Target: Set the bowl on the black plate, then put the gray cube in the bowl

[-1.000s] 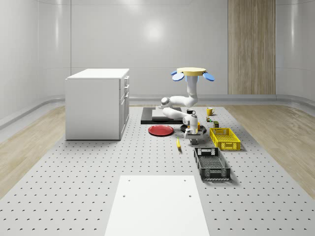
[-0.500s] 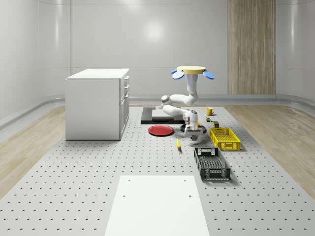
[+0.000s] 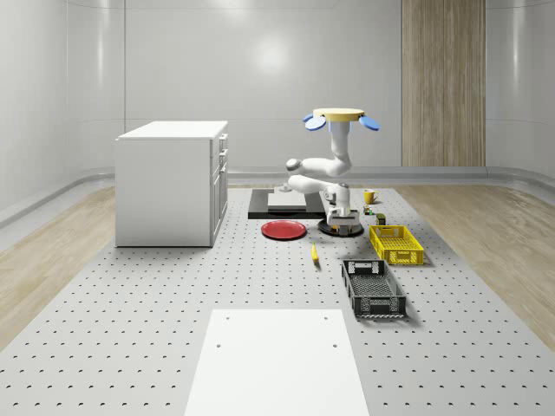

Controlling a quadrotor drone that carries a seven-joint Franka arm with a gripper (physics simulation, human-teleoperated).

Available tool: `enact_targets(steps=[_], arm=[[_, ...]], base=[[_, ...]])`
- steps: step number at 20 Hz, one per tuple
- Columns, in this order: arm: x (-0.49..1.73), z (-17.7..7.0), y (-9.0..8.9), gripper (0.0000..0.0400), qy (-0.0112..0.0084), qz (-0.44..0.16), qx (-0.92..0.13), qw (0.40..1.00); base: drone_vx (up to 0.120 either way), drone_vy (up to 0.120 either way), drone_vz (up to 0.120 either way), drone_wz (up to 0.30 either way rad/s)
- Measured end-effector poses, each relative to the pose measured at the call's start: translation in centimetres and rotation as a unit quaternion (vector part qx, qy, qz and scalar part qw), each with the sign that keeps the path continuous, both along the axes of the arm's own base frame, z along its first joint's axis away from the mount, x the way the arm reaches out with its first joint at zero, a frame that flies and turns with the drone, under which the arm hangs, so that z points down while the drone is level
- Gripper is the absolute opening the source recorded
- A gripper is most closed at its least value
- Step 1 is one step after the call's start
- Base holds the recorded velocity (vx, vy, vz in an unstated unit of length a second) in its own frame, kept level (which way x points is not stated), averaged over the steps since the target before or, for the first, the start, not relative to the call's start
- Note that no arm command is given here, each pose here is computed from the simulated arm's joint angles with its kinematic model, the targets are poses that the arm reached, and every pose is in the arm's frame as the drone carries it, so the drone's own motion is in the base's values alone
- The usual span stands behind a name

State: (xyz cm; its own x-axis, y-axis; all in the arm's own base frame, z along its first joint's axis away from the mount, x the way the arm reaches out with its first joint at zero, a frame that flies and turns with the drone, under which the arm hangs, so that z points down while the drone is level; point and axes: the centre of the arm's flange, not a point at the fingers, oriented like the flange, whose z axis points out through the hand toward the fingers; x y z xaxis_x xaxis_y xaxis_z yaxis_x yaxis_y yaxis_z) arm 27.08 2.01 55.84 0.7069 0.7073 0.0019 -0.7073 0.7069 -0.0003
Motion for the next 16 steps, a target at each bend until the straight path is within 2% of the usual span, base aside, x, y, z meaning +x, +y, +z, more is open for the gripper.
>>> enact_targets(steps=[2, 5, 7, 9, 12, 16], arm=[[0.00, -0.06, 0.00, 0.0250, 0.0000, 0.000, 0.000, 1.000], [0.00, -0.11, 0.00, 0.0250, 0.0000, 0.000, 0.000, 1.000], [0.00, -0.13, 0.00, 0.0250, 0.0000, 0.000, 0.000, 1.000], [0.00, -0.15, 0.00, 0.0250, 0.0000, 0.000, 0.000, 1.000], [0.00, -0.16, 0.00, 0.0250, 0.0000, 0.000, 0.000, 1.000], [0.00, -0.16, 0.00, 0.0250, 0.0000, 0.000, 0.000, 1.000]], base=[[-0.120, 0.120, 0.120, 0.000], [-0.120, 0.107, 0.013, 0.000], [-0.040, 0.000, 0.020, 0.000], [0.000, 0.000, 0.120, 0.000], [0.000, 0.120, 0.067, 0.000], [-0.120, 0.020, 0.000, 0.000]])
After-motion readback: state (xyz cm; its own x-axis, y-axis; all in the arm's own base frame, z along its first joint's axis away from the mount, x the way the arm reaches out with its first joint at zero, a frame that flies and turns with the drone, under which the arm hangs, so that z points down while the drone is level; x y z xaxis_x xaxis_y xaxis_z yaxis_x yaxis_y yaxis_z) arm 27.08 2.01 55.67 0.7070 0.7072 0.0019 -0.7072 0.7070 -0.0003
